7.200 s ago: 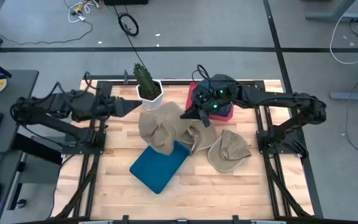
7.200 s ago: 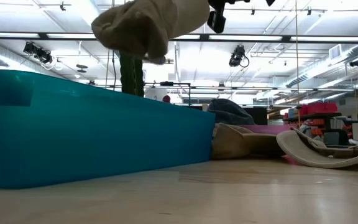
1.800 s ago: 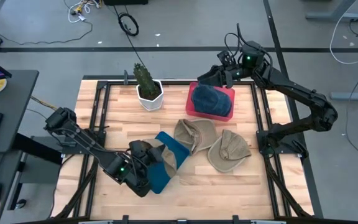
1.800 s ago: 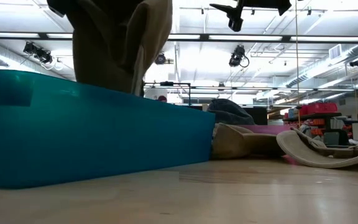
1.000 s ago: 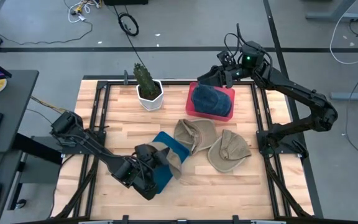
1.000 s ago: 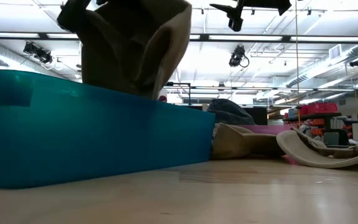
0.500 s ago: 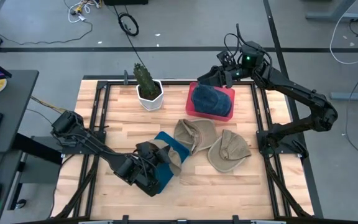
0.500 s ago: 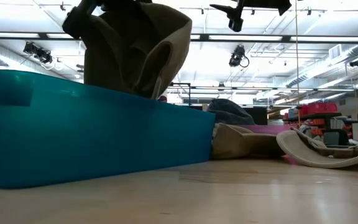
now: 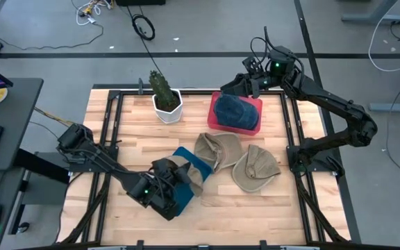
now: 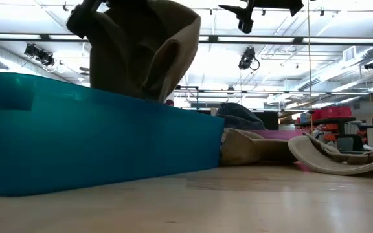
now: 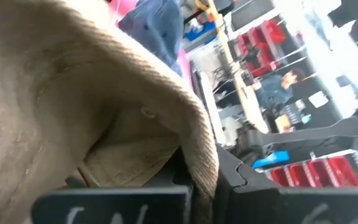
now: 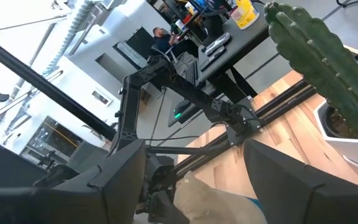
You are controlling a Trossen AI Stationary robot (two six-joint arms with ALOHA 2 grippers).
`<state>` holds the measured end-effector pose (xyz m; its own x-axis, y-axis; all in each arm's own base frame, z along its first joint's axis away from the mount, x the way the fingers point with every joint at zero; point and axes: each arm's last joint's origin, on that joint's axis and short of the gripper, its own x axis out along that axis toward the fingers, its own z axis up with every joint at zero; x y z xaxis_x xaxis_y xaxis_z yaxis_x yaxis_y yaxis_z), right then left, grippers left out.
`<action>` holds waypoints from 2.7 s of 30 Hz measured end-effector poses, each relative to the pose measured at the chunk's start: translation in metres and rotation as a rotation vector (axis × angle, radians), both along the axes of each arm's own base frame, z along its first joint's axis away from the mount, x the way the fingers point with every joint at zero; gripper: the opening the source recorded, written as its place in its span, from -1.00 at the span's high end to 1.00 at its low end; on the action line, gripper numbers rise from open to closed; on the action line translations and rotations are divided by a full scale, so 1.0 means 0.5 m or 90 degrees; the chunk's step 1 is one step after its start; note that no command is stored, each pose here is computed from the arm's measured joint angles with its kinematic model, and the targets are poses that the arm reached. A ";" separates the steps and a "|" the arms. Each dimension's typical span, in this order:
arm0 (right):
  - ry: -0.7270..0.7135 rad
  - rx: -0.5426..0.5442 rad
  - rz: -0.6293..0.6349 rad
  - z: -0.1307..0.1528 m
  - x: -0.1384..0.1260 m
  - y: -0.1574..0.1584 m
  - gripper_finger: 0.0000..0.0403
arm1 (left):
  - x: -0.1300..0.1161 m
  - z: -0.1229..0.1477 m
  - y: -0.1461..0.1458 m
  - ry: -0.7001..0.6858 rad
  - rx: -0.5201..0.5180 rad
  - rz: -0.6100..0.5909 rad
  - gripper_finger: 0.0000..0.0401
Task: Pick & Place hat
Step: Put the left brown cap into the blue bin
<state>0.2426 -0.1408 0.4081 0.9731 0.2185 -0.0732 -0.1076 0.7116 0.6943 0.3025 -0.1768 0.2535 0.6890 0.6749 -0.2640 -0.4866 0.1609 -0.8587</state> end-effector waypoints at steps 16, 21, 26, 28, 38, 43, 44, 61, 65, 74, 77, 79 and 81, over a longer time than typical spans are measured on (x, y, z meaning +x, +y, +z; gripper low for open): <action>-0.002 -0.004 0.006 0.000 0.000 0.001 -0.36 | -0.012 0.149 0.053 0.057 0.155 -0.084 0.92; -0.002 -0.004 0.008 0.000 0.000 0.001 -0.36 | -0.004 0.250 0.128 -0.002 0.216 -0.182 0.92; -0.002 -0.010 0.009 0.000 0.000 0.001 -0.36 | 0.021 0.272 0.190 -0.092 0.166 -0.283 0.92; -0.003 -0.011 0.009 0.000 0.000 0.001 -0.36 | 0.032 0.264 0.203 -0.111 0.120 -0.309 0.92; 0.003 -0.015 0.010 -0.003 0.000 0.001 -0.36 | 0.036 0.219 0.178 -0.068 0.005 -0.290 0.92; 0.002 -0.019 0.010 -0.003 0.000 0.001 -0.36 | 0.027 0.215 0.153 -0.050 0.021 -0.296 0.92; 0.002 -0.019 0.010 -0.003 0.000 0.001 -0.36 | 0.026 0.215 0.151 -0.048 0.026 -0.298 0.92; 0.012 0.015 0.007 -0.004 0.000 0.001 -0.36 | 0.045 0.274 0.267 -0.099 0.202 -0.477 0.92; 0.015 0.029 0.005 -0.004 0.000 0.001 -0.36 | 0.068 0.285 0.288 -0.182 0.271 -0.530 0.92; 0.020 0.048 0.002 -0.004 0.000 0.001 -0.36 | 0.076 0.224 0.307 -0.374 0.307 -0.570 0.92; 0.022 0.056 -0.008 -0.004 0.000 0.000 -0.36 | 0.054 0.184 0.317 -0.434 0.265 -0.540 0.92; 0.023 0.060 -0.020 -0.004 0.000 -0.001 -0.36 | 0.040 0.162 0.320 -0.442 0.230 -0.507 0.92; 0.023 0.059 -0.028 -0.004 0.001 -0.002 -0.36 | 0.022 0.142 0.313 -0.431 0.199 -0.484 0.92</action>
<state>0.2429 -0.1415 0.4062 0.9788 0.1836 -0.0904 -0.0513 0.6479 0.7600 0.3134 -0.0204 0.3243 0.8962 -0.0227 0.4431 0.3982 0.4817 -0.7806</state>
